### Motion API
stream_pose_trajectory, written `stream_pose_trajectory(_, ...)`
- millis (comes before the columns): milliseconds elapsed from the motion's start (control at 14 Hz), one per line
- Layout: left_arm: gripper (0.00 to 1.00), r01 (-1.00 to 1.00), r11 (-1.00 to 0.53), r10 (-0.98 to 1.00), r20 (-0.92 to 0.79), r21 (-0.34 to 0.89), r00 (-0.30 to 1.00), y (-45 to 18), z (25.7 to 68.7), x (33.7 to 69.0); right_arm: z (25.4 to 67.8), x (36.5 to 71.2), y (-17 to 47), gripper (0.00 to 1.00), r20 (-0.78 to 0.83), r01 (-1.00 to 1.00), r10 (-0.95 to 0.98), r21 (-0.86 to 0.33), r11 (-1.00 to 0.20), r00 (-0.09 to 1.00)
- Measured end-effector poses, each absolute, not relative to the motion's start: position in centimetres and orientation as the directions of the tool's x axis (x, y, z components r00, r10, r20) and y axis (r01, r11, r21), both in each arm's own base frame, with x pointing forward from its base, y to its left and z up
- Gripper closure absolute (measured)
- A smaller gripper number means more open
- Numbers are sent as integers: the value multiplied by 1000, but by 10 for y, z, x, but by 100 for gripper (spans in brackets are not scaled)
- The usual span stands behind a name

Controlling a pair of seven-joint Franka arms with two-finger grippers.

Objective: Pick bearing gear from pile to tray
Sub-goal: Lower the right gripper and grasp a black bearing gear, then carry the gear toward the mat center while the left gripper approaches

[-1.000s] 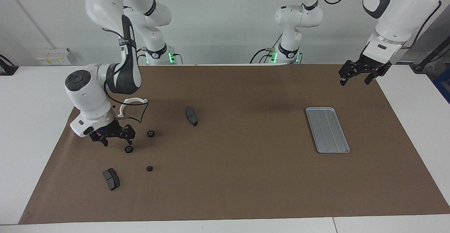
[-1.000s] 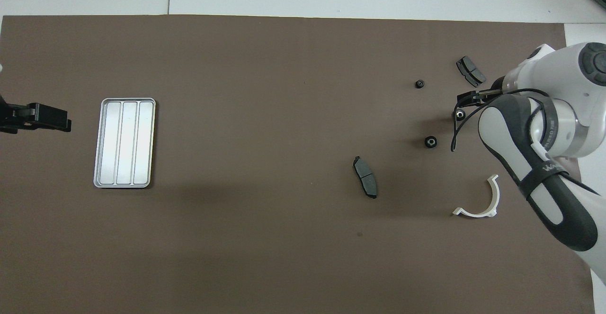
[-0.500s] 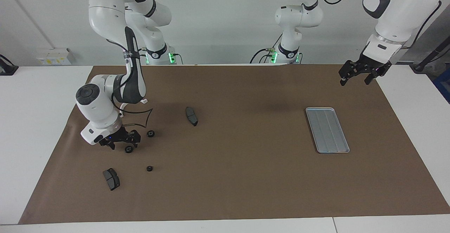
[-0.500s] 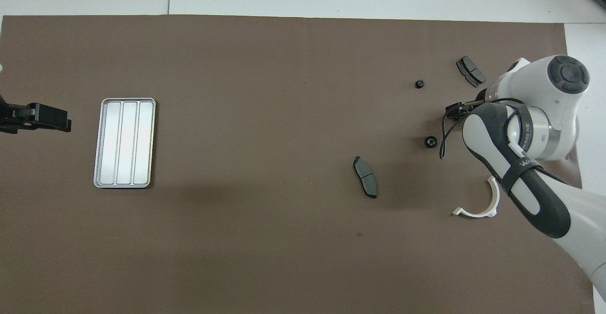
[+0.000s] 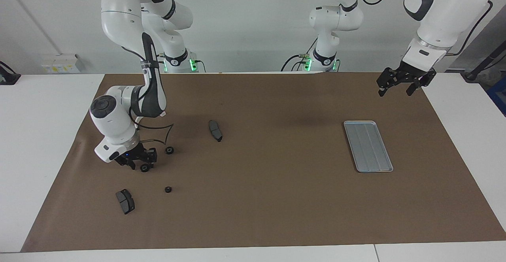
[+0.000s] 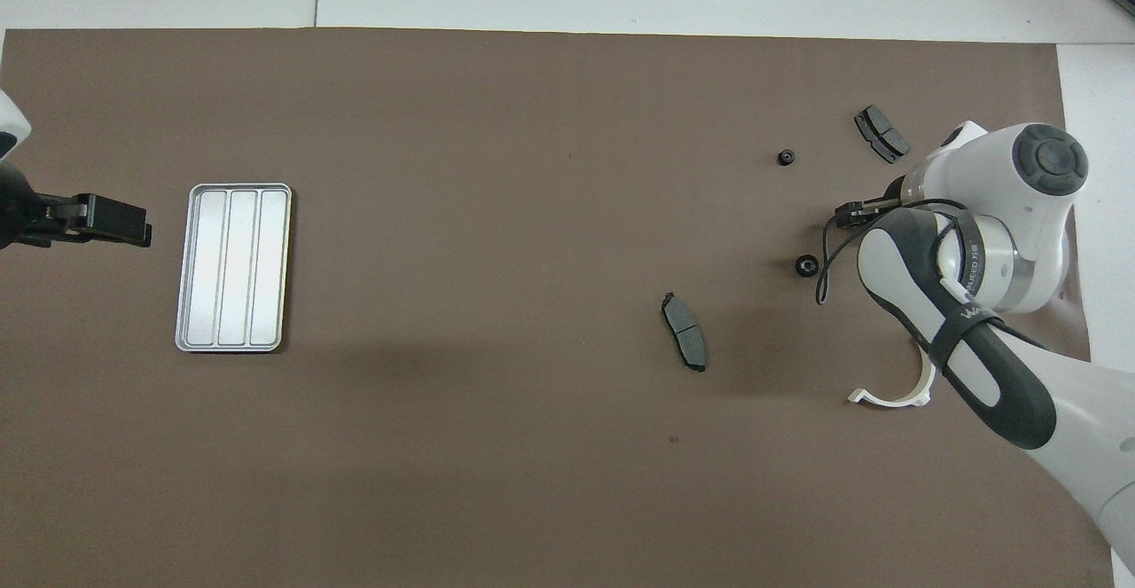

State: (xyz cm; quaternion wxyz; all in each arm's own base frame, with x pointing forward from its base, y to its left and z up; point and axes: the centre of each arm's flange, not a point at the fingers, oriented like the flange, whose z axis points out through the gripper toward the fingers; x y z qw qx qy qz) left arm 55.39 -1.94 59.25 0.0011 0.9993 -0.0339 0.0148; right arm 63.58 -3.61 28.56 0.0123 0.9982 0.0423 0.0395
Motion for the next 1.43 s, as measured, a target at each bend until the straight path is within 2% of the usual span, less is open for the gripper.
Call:
stream_pose_trajectory(143, 0, -98, -995, -98, 42, 0, 994, -21, 594, 555, 285, 635, -36, 32, 79, 84, 86, 28, -996, 993)
stream_pose_trajectory(214, 0, -135, -991, -135, 48, -2, 990, -20, 594, 556, 286, 635, -35, 39, 80, 85, 87, 27, -996, 993)
stream_pose_trajectory(286, 0, -160, -987, -160, 49, -4, 986, -18, 594, 556, 286, 635, -34, 40, 81, 85, 87, 27, -996, 993)
stream_pose_trajectory(429, 0, -178, -984, -178, 50, -5, 983, -13, 594, 556, 289, 636, -32, 61, 86, 88, 90, 26, -996, 992)
stream_pose_trajectory(500, 0, -177, -984, -177, 51, -5, 983, -12, 594, 556, 289, 636, -32, 66, 86, 88, 90, 26, -996, 992)
stream_pose_trajectory(857, 0, -167, -986, -167, 52, -5, 985, -6, 595, 557, 296, 639, -30, 66, 75, 89, 90, 23, -996, 993)
stream_pose_trajectory(1000, 0, -155, -988, -156, 65, -7, 986, 2, 596, 558, 327, 647, -16, 66, 49, 55, 55, 10, -998, 997)
stream_pose_trajectory(1214, 0, -136, -991, -136, 83, -10, 987, 14, 598, 560, 390, 653, 43, 66, 63, -34, -35, -14, -999, 997)
stream_pose_trajectory(1429, 0, -135, -991, -135, 86, -11, 987, 15, 598, 560, 411, 647, 122, 66, 87, -140, -144, -44, -989, 986)
